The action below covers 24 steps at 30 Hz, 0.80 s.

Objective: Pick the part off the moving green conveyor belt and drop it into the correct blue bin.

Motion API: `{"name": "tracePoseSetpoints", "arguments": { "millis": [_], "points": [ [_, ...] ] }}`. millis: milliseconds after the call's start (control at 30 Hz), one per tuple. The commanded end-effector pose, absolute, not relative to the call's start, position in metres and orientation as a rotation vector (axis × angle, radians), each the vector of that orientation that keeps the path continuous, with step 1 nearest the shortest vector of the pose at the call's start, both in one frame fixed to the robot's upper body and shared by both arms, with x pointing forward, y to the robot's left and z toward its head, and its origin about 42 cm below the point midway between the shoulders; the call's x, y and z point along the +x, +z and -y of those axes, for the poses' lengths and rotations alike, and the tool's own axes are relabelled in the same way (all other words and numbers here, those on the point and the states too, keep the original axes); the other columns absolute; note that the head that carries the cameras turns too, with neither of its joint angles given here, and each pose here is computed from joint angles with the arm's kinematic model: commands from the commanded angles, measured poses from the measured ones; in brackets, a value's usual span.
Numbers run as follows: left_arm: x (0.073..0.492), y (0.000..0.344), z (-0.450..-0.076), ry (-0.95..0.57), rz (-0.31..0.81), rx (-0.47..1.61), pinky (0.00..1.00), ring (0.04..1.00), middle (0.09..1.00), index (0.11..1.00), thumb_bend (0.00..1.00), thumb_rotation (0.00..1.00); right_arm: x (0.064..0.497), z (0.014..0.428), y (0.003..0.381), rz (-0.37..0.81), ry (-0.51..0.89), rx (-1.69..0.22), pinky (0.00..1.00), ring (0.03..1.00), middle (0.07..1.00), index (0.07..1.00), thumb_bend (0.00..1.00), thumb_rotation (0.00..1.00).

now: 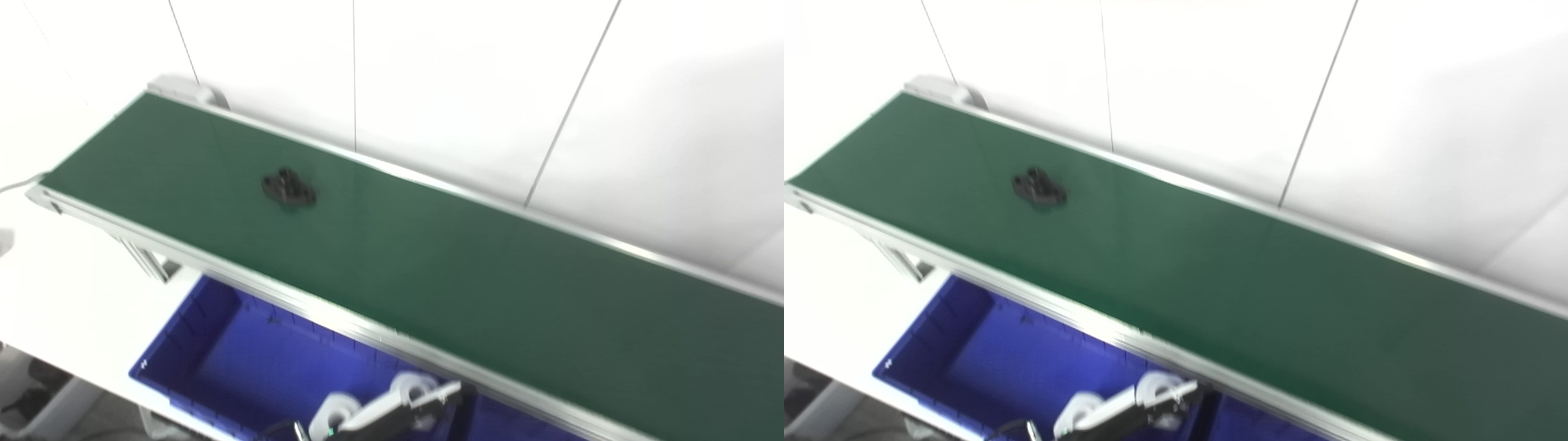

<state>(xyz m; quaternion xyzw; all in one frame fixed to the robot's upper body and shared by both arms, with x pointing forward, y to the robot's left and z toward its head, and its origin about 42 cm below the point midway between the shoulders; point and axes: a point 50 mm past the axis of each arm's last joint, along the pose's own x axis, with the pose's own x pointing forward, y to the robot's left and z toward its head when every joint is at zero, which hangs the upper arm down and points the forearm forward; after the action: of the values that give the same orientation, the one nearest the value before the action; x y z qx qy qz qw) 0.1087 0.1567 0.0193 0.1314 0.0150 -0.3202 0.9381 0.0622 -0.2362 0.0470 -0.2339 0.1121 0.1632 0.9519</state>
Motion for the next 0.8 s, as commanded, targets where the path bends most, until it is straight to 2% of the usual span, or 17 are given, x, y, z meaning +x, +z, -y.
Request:
{"name": "tracePoseSetpoints", "arguments": {
  "millis": [0, 233, 433, 567, 700, 767],
  "points": [
    [0.112, 0.024, -0.156, -0.644, 0.025, 0.271, 0.86, 0.946, 0.985, 0.958, 0.91, 0.36, 0.066, 0.235, 0.054, -0.150, 0.316, -0.464, 0.96, 1.000, 1.000, 1.000, 0.84, 0.46],
    [0.112, 0.016, -0.160, -0.649, 0.010, 0.283, 0.83, 0.931, 0.977, 0.951, 0.91, 0.37, 0.066, 0.232, 0.049, -0.146, 0.316, -0.479, 0.94, 1.000, 1.000, 1.000, 0.86, 0.51],
    [0.114, 0.014, -0.162, -0.650, 0.007, 0.281, 0.81, 0.919, 0.968, 0.942, 0.91, 0.37, 0.066, 0.230, 0.046, -0.146, 0.307, -0.467, 0.86, 1.000, 1.000, 1.000, 0.87, 0.53],
    [0.115, 0.012, -0.162, -0.654, 0.000, 0.271, 0.81, 0.924, 0.970, 0.942, 0.91, 0.37, 0.066, 0.230, 0.046, -0.127, 0.294, -0.456, 0.86, 1.000, 1.000, 1.000, 0.88, 0.54],
    [0.114, 0.013, -0.164, -0.656, 0.001, 0.270, 0.83, 0.937, 0.979, 0.948, 0.90, 0.37, 0.066, 0.228, 0.050, -0.075, 0.252, -0.433, 0.82, 0.976, 1.000, 1.000, 0.85, 0.44],
    [0.113, 0.015, -0.166, -0.658, 0.008, 0.275, 0.84, 0.940, 0.983, 0.951, 0.90, 0.37, 0.065, 0.226, 0.054, -0.043, 0.230, -0.425, 0.83, 0.970, 1.000, 1.000, 0.83, 0.42]
  ]
}}
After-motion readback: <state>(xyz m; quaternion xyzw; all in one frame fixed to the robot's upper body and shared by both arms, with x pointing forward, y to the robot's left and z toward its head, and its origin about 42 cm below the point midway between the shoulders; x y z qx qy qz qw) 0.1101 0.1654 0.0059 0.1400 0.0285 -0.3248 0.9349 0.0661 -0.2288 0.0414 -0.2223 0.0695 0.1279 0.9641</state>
